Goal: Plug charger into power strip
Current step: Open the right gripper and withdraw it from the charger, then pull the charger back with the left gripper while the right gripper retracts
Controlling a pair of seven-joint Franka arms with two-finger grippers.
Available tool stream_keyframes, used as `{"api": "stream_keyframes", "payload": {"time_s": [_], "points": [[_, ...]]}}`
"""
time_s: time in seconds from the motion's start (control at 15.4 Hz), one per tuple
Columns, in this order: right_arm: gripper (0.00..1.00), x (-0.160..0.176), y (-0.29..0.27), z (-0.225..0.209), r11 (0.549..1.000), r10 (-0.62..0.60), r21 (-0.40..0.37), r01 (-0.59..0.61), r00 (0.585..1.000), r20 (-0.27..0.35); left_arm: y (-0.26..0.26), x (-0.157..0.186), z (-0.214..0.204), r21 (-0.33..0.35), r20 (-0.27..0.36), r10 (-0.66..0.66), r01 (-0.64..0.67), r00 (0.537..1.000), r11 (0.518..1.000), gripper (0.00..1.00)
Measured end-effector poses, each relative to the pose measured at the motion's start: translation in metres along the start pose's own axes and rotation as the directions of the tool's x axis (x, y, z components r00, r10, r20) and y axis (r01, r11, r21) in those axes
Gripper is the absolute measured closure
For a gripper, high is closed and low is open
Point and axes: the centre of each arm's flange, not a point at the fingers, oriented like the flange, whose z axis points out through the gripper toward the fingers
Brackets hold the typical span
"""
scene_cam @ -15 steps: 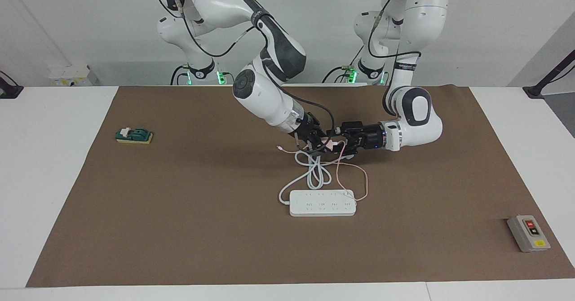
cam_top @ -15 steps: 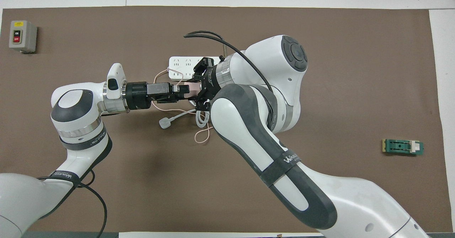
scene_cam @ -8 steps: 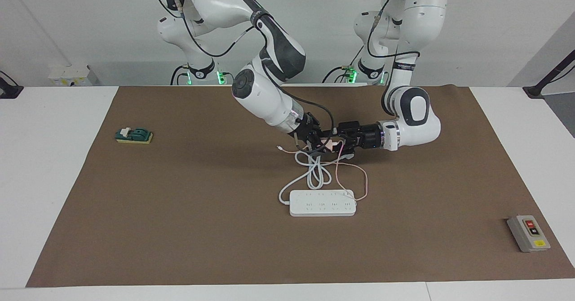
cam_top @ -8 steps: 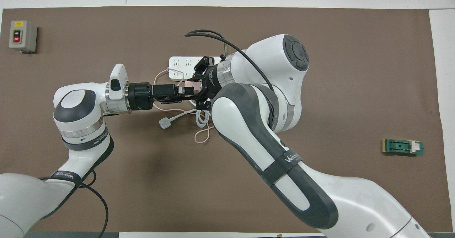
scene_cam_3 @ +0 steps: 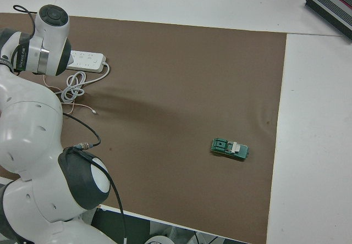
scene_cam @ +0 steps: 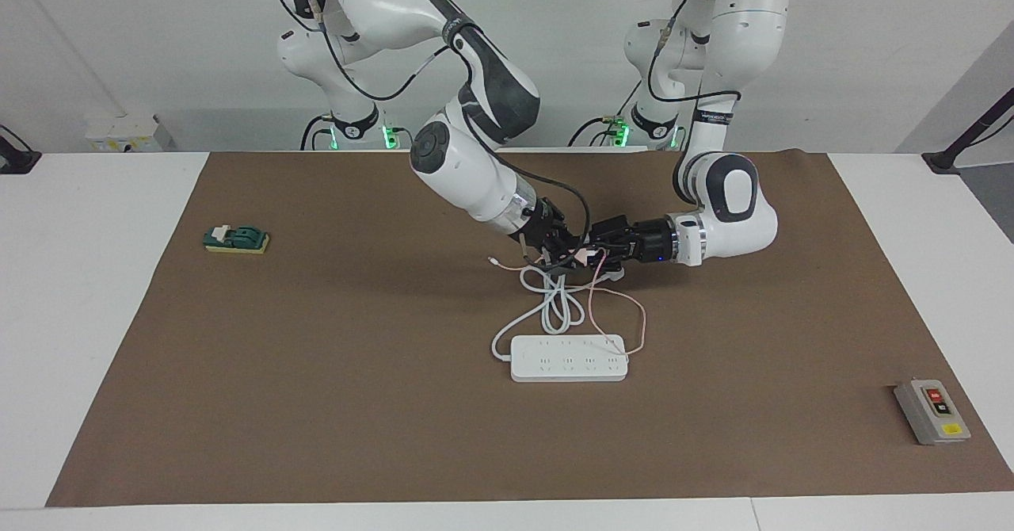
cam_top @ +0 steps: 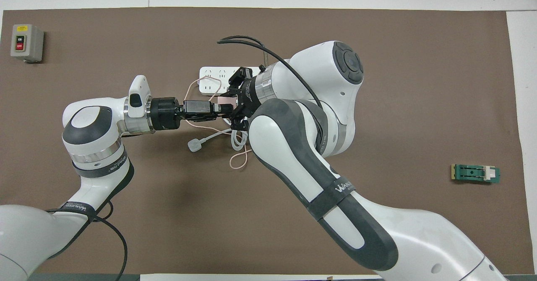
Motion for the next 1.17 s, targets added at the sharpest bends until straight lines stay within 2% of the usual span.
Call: {"api": "stream_keyframes", "payload": {"time_s": [0.39, 0.46, 0.72, 0.78, 0.85, 1.04, 1.17], "points": [[0.51, 0.000, 0.000, 0.000, 1.000, 0.000, 0.000, 0.000, 1.000, 0.000, 0.000, 0.000, 0.000, 0.001, -0.001, 0.024, -0.024, 1.000, 1.000, 0.71], [0.45, -0.001, 0.000, 0.000, 1.000, 0.004, 0.000, -0.004, 1.000, 0.001, -0.001, 0.000, 0.000, 0.004, -0.003, 0.031, -0.031, 1.000, 1.000, 0.71], [0.04, 0.000, -0.003, -0.006, 1.000, 0.021, 0.001, -0.021, 1.000, 0.003, -0.002, 0.001, -0.002, 0.013, -0.012, 0.042, -0.042, 0.999, 0.999, 0.71], [0.00, 0.002, -0.007, -0.012, 1.000, 0.027, 0.005, -0.027, 1.000, 0.004, -0.002, 0.002, -0.004, 0.023, -0.009, 0.050, -0.049, 0.999, 0.999, 0.71], [0.00, 0.007, -0.012, -0.020, 0.999, 0.035, 0.007, -0.035, 0.999, 0.006, -0.002, 0.003, -0.009, 0.049, 0.008, 0.069, -0.070, 0.998, 0.996, 0.71], [0.00, 0.035, -0.039, -0.072, 0.997, 0.070, 0.032, -0.071, 0.997, 0.010, 0.006, 0.016, -0.034, 0.180, 0.110, 0.159, -0.177, 0.981, 0.968, 0.71], [0.00, 0.060, -0.054, -0.114, 0.997, 0.041, 0.068, -0.038, 0.998, -0.040, 0.016, 0.027, -0.052, 0.245, 0.161, 0.205, -0.240, 0.965, 0.939, 0.71]]}}
